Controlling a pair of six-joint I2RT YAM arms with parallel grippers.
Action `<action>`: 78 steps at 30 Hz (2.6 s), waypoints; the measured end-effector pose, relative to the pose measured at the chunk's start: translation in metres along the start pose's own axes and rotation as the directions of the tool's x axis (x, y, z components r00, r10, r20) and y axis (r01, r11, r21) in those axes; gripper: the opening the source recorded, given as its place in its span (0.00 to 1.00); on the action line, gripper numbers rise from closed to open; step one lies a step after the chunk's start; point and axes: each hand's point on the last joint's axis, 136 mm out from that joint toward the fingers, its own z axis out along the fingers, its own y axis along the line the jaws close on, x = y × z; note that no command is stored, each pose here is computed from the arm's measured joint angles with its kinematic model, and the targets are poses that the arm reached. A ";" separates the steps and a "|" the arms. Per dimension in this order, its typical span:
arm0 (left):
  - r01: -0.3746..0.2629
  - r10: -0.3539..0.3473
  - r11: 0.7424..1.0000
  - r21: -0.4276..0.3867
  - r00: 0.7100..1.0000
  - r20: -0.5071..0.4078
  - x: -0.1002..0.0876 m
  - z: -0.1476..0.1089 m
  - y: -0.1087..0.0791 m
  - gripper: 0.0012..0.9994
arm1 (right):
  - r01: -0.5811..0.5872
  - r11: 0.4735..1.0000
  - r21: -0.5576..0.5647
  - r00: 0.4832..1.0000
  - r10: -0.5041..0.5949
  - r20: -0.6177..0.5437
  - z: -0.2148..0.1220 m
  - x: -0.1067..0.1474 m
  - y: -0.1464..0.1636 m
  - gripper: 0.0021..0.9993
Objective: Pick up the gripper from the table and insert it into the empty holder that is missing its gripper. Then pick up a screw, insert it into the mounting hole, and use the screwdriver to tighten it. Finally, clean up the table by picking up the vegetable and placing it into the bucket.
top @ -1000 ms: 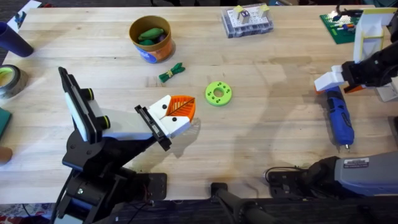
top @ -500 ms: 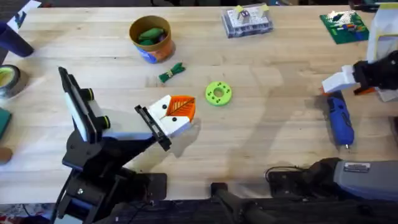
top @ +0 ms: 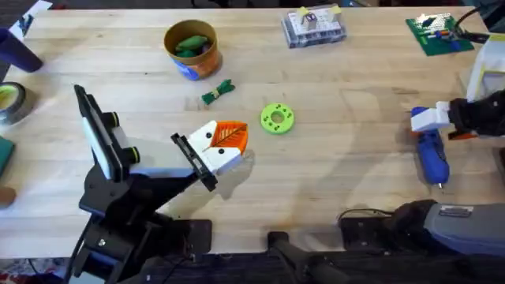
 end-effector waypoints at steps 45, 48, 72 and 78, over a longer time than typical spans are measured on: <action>0.000 0.000 1.000 0.000 1.000 0.000 0.000 0.000 0.000 0.01 | -0.039 0.999 -0.028 0.998 0.038 -0.042 0.037 -0.016 -0.012 0.10; 0.000 0.000 1.000 0.000 1.000 0.000 0.000 0.000 0.000 0.01 | -0.041 0.999 -0.034 0.998 0.039 -0.041 0.038 -0.016 -0.011 0.02; 0.000 0.000 1.000 0.000 1.000 0.000 0.000 0.000 0.000 0.01 | -0.117 0.991 -0.063 0.918 0.133 0.373 -0.120 -0.087 0.002 0.02; 0.000 0.000 1.000 0.000 1.000 0.000 0.000 0.000 0.000 0.01 | -0.115 0.993 0.005 0.776 0.087 0.624 -0.210 -0.071 0.026 0.02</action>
